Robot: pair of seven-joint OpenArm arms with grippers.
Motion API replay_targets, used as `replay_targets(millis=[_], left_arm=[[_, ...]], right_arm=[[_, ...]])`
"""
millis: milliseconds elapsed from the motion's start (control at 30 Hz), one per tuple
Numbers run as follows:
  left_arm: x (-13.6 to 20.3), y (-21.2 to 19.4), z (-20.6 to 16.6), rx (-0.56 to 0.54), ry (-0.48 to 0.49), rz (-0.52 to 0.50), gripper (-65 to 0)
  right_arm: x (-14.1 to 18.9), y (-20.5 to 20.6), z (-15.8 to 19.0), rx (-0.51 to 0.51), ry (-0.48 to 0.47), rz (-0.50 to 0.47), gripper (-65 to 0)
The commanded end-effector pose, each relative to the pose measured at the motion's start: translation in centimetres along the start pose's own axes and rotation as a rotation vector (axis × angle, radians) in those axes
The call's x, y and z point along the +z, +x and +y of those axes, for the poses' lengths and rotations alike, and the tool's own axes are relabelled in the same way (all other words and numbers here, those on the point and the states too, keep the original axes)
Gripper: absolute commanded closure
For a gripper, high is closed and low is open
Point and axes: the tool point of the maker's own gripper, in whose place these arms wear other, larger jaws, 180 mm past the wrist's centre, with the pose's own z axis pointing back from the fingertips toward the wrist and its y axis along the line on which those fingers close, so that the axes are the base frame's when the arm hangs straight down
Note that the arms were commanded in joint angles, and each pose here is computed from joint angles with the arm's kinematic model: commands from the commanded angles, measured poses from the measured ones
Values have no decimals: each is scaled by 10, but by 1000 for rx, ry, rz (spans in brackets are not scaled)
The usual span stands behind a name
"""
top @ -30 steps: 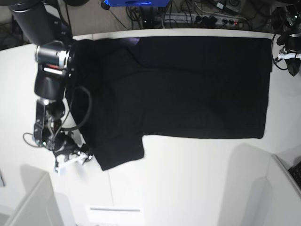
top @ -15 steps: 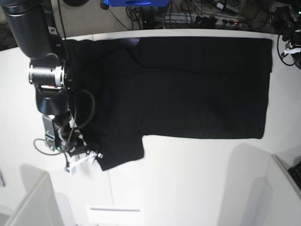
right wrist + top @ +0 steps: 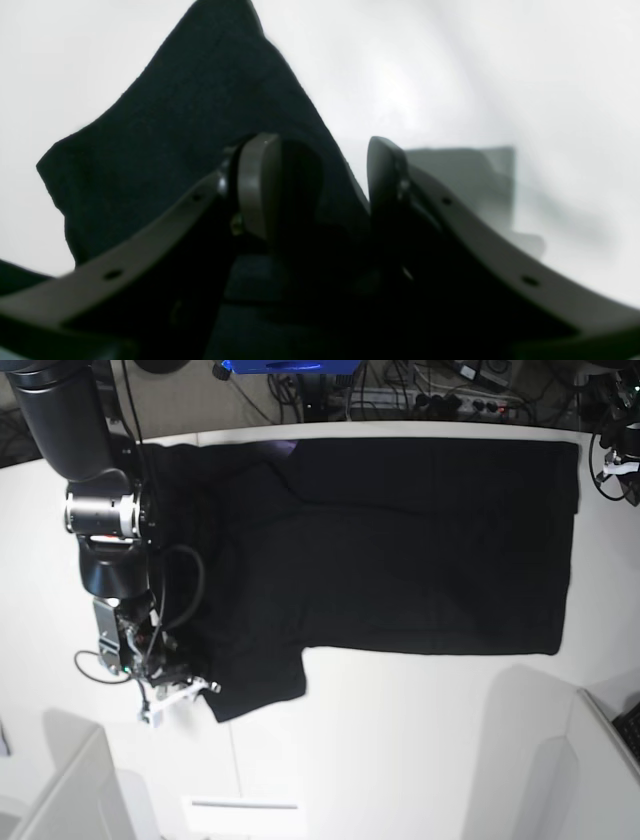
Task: Fold the T-shirt properly
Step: 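Release the edge and reach both grippers to the shirt's opposite edge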
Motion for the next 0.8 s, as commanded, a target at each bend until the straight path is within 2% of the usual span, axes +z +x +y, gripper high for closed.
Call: replay_targets(millis=[0, 67, 167, 300, 467, 567, 700, 767], left_arm=[[-2, 19, -4, -10, -16, -56, -137], [-8, 19, -5, -3, -18, -34, -224], [-22, 24, -17, -4, -47, 36, -314], [-36, 41, -33, 18, -77, 21, -346], [-64, 61, -48, -38, -79, -8, -347], [-80, 74, -61, -55, -94, -25, -367], [-103, 86, -77, -52, -125, -21, -522], [-116, 90, -89, -60, -145, -8, -555]], right_arm=[[0, -5, 4, 11, 6, 42, -255], [-2, -13, 5, 55, -3, 61, -255], [-4, -18, 8, 105, -9, 76, -246], [-3, -15, 6, 68, -4, 64, -165], [-2, -14, 4, 69, -8, 63, 0], [-2, -14, 4, 64, -7, 61, 0], [-2, -14, 4, 69, -8, 63, 0], [-2, -14, 4, 69, -8, 63, 0]])
